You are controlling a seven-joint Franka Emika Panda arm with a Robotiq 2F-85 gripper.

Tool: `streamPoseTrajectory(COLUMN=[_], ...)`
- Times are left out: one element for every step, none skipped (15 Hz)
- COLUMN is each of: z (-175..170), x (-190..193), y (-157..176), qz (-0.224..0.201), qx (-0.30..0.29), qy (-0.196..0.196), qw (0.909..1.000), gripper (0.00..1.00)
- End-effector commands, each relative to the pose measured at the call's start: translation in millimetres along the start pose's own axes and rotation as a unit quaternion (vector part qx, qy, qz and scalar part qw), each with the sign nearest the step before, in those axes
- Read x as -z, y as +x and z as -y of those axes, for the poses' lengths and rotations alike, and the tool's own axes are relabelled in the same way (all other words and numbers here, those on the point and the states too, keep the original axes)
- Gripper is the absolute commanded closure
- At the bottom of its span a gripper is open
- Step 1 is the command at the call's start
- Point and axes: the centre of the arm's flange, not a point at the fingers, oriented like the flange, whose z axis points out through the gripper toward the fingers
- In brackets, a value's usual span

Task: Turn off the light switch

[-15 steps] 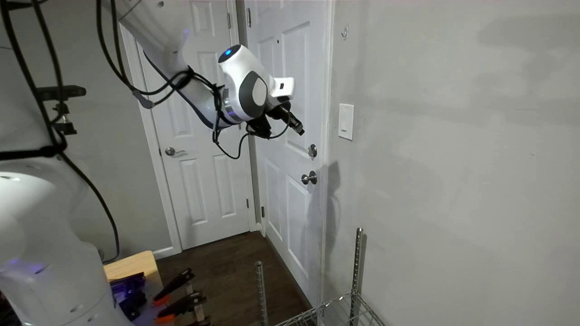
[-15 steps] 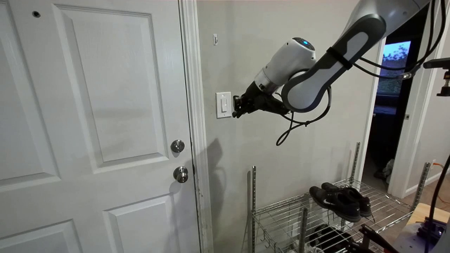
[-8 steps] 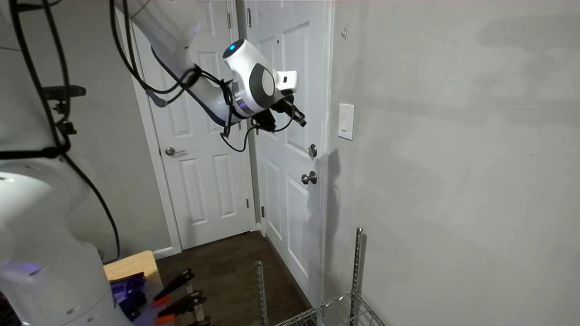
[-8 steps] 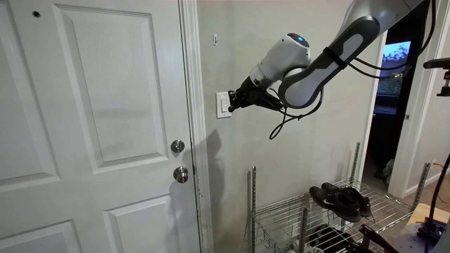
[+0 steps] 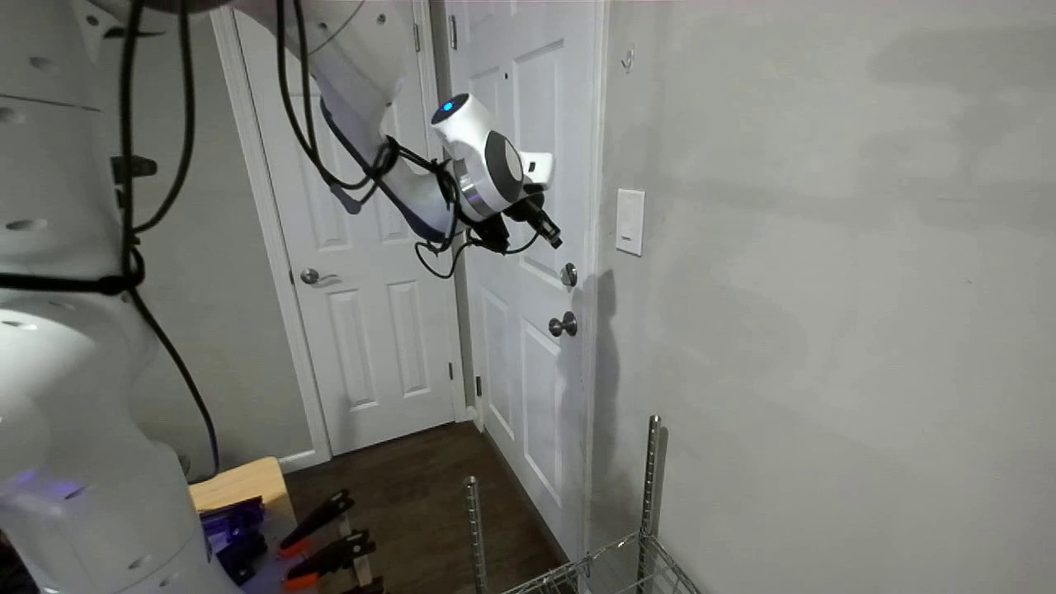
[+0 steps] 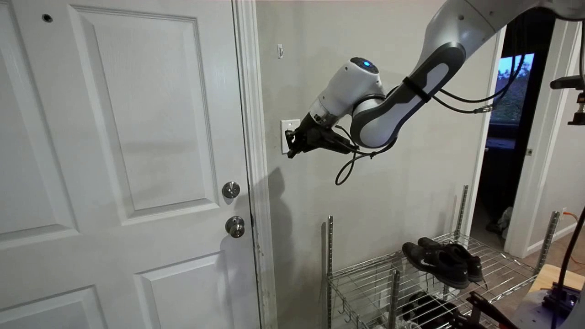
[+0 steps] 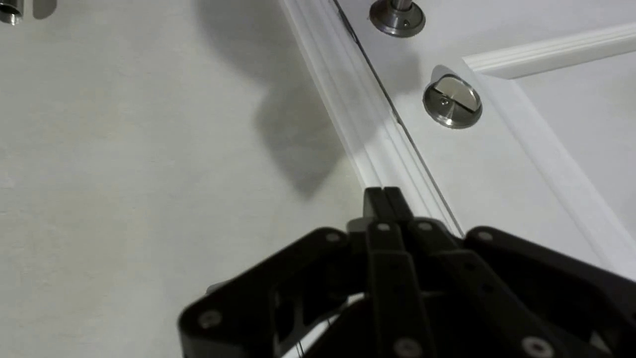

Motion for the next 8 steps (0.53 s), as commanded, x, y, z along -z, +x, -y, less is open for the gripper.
streamPoseTrajectory(z=[14, 13, 12, 10, 9, 9, 8, 8], x=[-47, -50, -52, -53, -55, -57, -60, -63], y=[-6, -2, 3, 8, 13, 18, 21, 22], qz=[-0.033, -0.048, -0.061, -0.075, -0.085, -0.093, -0.101, -0.107], qx=[-0.018, -0.018, -0.019, -0.019, -0.020, -0.022, -0.023, -0.025], qy=[-0.007, -0.009, -0.012, -0.017, -0.022, -0.029, -0.036, -0.045], qw=[0.9993, 0.9986, 0.9979, 0.9969, 0.9959, 0.9950, 0.9940, 0.9930], gripper=[0.98, 0.98, 0.98, 0.98, 0.98, 0.98, 0.98, 0.98])
